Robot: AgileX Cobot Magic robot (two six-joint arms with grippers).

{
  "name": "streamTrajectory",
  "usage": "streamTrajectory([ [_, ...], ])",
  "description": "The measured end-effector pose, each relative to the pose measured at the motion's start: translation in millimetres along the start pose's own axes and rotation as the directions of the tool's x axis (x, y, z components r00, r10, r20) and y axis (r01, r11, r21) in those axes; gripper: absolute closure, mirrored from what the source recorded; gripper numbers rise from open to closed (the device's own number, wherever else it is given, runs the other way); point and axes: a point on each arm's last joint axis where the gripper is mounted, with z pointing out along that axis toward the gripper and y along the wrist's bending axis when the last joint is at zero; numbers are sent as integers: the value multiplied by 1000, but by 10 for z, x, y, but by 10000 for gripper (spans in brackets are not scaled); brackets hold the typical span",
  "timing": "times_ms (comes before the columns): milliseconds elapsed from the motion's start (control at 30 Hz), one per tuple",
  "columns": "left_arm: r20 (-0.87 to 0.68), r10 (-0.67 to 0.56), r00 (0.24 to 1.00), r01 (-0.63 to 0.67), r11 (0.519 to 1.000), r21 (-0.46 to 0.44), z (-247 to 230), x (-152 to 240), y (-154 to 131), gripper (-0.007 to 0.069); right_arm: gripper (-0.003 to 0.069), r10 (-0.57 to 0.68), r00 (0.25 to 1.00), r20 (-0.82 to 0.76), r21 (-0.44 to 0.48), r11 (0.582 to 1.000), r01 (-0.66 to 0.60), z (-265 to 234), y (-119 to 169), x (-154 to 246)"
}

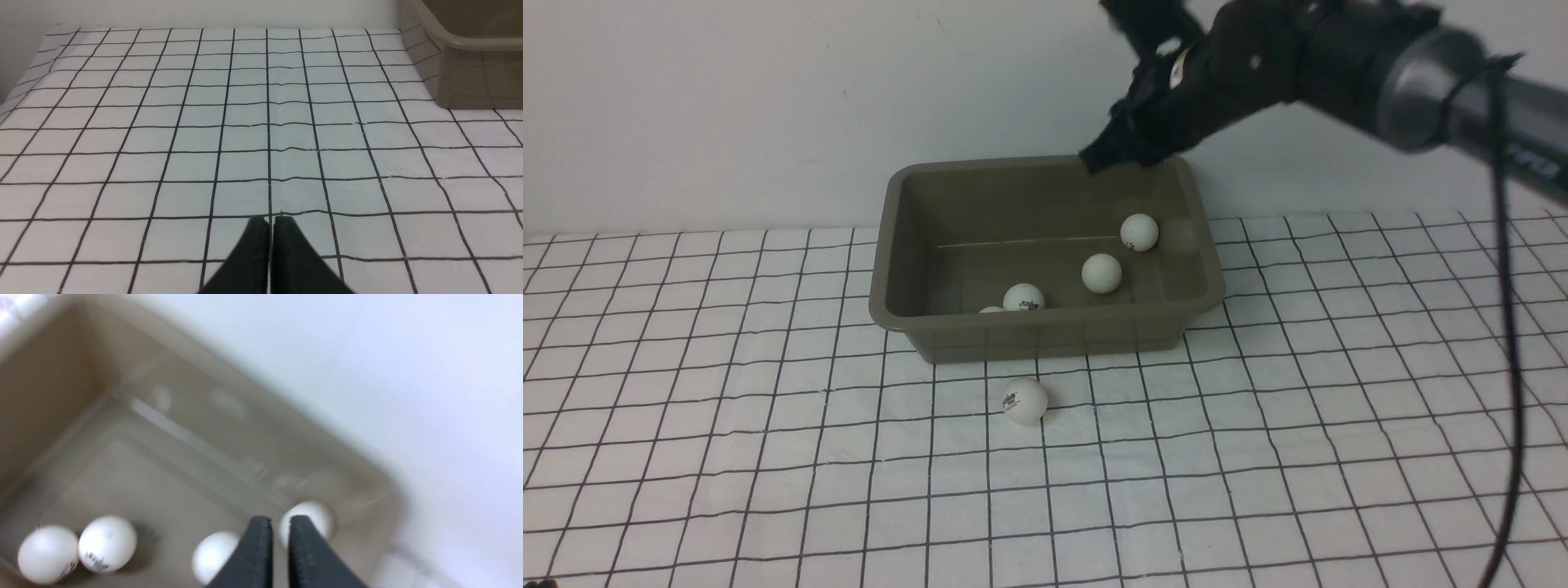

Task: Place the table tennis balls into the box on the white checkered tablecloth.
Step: 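Reach for and grasp a ping pong ball on the table beside the basket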

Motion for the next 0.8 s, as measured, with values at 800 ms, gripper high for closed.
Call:
streamTrajectory([
  [800, 260, -39, 965, 30, 999, 38, -394, -821, -65, 629, 675, -14, 1000, -16, 157, 987, 16, -1838, -91, 1433],
])
